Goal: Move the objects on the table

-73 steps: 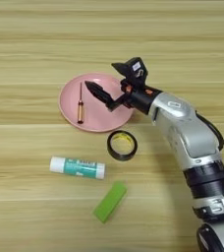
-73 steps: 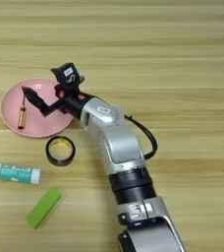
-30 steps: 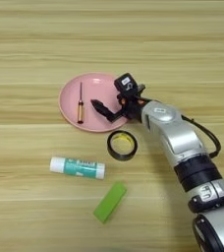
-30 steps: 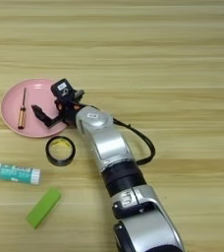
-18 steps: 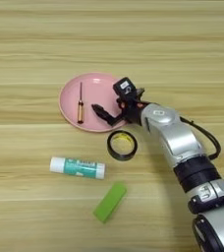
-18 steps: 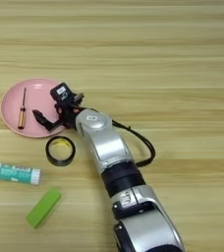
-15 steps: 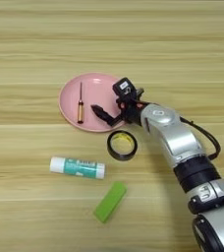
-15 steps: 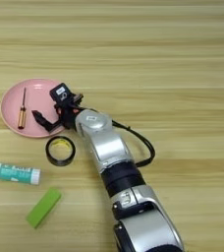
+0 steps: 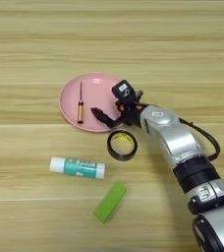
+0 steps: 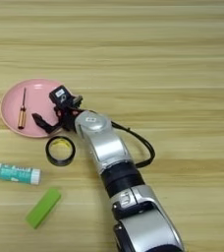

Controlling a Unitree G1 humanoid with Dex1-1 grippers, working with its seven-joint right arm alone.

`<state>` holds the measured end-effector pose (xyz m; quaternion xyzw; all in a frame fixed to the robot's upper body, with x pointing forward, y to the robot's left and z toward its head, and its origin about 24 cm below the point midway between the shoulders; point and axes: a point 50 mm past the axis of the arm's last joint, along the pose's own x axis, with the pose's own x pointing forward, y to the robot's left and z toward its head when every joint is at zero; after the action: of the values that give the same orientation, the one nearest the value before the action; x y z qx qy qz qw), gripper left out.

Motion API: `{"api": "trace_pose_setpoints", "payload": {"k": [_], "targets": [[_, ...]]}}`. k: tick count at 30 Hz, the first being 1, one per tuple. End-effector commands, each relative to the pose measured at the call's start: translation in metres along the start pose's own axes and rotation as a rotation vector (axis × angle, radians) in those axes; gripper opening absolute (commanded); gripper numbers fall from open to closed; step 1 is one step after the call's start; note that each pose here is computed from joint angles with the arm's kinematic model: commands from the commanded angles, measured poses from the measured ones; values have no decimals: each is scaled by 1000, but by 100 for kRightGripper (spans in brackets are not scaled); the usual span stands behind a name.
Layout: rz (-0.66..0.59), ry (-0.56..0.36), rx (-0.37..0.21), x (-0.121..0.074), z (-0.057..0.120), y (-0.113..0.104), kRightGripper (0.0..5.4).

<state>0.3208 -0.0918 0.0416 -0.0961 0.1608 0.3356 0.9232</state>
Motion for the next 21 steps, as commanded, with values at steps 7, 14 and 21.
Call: {"api": "trace_pose_setpoints", "payload": {"k": [7, 14, 21], "targets": [[-18, -102, -97, 3, 41, -9, 535], [-4, -60, -89, 5, 35, -9, 535], [9, -9, -90, 6, 28, -9, 535]]}}
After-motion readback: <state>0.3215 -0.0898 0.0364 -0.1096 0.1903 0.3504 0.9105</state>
